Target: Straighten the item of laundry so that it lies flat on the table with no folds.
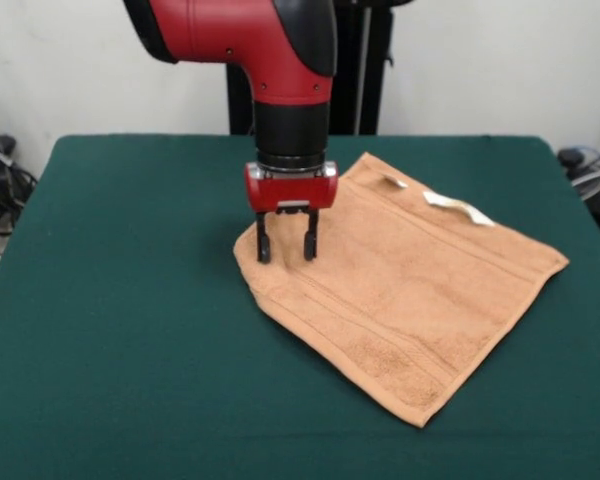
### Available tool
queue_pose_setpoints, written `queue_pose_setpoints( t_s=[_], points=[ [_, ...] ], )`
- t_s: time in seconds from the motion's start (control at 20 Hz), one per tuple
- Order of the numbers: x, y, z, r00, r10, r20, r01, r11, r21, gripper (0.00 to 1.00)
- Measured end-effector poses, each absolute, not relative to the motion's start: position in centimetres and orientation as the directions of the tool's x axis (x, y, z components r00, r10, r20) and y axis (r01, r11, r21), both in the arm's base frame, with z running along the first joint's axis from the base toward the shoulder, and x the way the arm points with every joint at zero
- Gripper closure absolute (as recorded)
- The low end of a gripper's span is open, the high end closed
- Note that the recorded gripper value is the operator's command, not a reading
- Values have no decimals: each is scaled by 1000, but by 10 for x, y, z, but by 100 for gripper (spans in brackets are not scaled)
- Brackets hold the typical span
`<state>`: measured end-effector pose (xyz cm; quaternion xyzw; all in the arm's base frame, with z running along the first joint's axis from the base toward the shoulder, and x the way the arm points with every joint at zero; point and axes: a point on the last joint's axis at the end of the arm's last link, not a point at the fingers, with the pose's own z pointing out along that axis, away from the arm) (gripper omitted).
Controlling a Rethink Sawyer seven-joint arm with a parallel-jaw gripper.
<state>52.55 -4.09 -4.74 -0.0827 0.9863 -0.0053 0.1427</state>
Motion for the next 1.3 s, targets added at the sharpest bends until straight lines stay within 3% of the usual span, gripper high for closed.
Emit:
queue_pose_setpoints(
  t_s=[1.0,1.05,1.3],
  points=[
    [521,-46,-58,-946,-146,-288,-147,989,-18,0],
    [521,-47,-58,-946,-146,-290,-147,989,-18,100],
    [521,-48,-59,-944,-143,-297,-144,989,-18,100]
  ],
)
